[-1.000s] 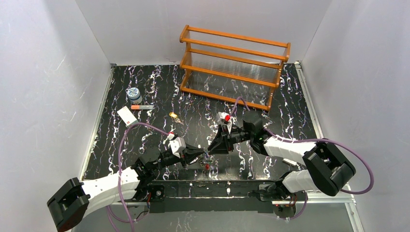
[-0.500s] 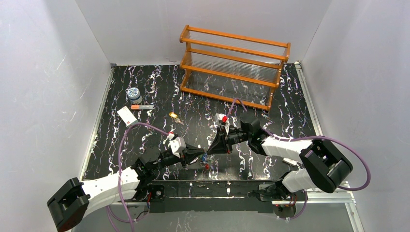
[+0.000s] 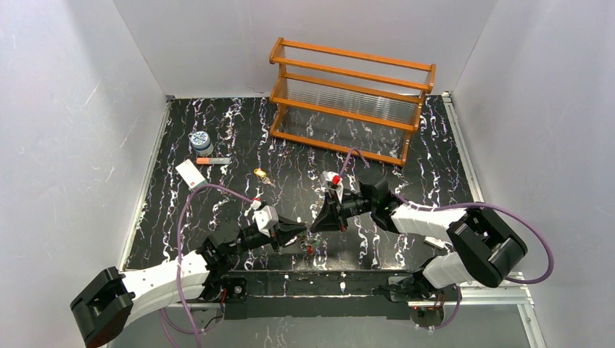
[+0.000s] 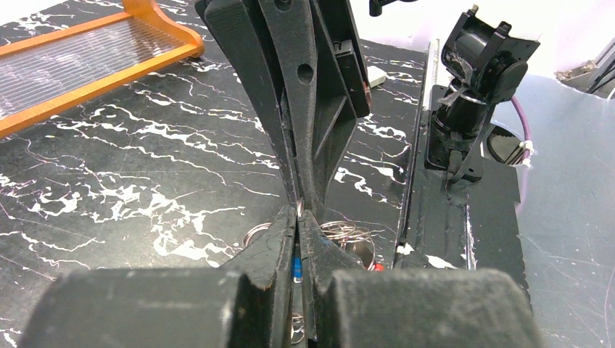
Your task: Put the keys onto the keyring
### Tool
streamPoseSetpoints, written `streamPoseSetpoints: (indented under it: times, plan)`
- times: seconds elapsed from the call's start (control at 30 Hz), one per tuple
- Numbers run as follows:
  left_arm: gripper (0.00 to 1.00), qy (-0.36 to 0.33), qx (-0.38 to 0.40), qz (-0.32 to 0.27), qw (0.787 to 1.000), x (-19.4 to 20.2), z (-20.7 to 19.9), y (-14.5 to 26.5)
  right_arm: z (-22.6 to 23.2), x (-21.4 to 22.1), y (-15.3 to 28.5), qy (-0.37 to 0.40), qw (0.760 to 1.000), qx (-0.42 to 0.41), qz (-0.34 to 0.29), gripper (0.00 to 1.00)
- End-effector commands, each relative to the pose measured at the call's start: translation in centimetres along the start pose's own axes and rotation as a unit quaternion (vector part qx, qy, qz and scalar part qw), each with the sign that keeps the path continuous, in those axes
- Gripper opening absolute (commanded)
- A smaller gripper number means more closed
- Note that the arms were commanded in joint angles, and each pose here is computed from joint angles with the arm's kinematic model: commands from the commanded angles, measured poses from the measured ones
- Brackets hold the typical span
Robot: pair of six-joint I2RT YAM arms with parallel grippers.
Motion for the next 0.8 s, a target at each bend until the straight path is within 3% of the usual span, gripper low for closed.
streamPoseSetpoints:
  times: [0.0, 0.77]
  plan:
    - [0.00, -0.016, 0.003, -0.050, 0.999, -1.8, -0.2, -0.2, -0.5, -0.4, -0.3, 0.013, 1.000, 0.006, 0.000, 0.01]
    - [0.00, -0.017, 0.026, -0.051, 0.998, -1.9, -0.5, -0.4, -2.0, -1.1, -2.5, 0.028, 1.000, -0.001, -0.006, 0.01]
Point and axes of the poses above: each gripper's point midway between its finger pads, its own y axis back along the fingers, its own z axis along the line the jaws close on, x = y × z, the point moved 9 cm from there along y, back along the fingers
